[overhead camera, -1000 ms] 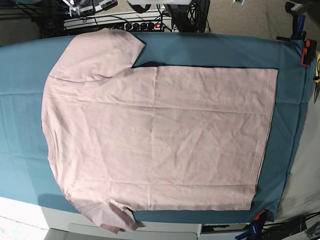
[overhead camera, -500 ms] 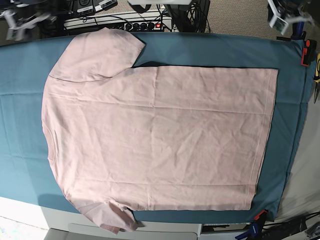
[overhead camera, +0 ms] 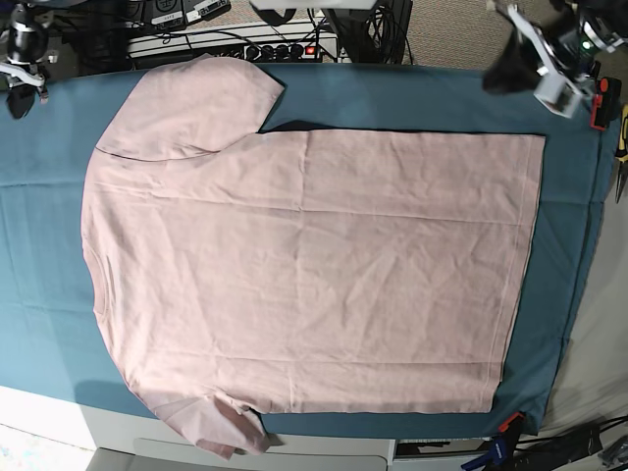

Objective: Fold the T-shirt properly
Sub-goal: 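Move both grippers down to the shirt's shoulder corners and grasp them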

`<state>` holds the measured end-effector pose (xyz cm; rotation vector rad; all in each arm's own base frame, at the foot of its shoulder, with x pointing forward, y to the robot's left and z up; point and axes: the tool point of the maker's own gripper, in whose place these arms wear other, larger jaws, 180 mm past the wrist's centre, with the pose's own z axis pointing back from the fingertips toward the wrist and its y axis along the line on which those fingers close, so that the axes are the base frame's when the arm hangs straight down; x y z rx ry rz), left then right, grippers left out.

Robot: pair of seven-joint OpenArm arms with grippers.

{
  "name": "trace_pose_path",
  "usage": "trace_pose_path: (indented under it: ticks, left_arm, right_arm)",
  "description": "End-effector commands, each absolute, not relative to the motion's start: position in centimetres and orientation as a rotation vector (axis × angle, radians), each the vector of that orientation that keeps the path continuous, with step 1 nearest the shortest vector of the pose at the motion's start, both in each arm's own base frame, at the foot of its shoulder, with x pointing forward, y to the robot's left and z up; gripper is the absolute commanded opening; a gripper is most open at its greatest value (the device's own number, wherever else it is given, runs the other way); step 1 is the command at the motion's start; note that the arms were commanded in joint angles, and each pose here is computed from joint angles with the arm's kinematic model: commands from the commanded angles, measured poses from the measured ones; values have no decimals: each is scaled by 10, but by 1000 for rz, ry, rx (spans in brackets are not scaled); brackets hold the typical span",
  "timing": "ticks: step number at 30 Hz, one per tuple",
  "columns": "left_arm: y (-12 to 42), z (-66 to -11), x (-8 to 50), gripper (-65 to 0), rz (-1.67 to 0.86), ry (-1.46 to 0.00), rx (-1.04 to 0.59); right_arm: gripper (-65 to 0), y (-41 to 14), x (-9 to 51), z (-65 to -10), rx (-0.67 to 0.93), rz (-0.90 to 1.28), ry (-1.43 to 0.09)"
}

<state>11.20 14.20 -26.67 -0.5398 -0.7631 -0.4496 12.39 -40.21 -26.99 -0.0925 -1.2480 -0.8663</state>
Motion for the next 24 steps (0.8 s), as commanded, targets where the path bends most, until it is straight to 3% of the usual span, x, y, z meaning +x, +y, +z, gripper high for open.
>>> trace_pose_path:
  ticks: [1, 8, 15, 17, 21, 24]
  left_arm:
    - [139, -262, 109, -616, -462, -769, -574]
    - [147, -277, 103, -615, -456, -724, -573]
    - [156, -285, 103, -615, -493, -708, -497]
    - [156, -285, 103, -615, -493, -707, -497]
    - [156, -285, 103, -614, -494, -707, -496]
    - [156, -286, 103, -607, -485, -711, -497]
  right_arm:
    - [-650, -407, 129, -262, -72, -873, -1291]
    - [-650, -408, 131, -312, 138, -1085, -1203]
    - [-650, -392, 137, -334, 127, -1027, -1109]
    - [-601, -384, 141, -339, 140, -1007, -1088]
    - [-435, -362, 152, -352, 184, -962, -1041]
    - [-426, -342, 158, -365, 203, -910, -982]
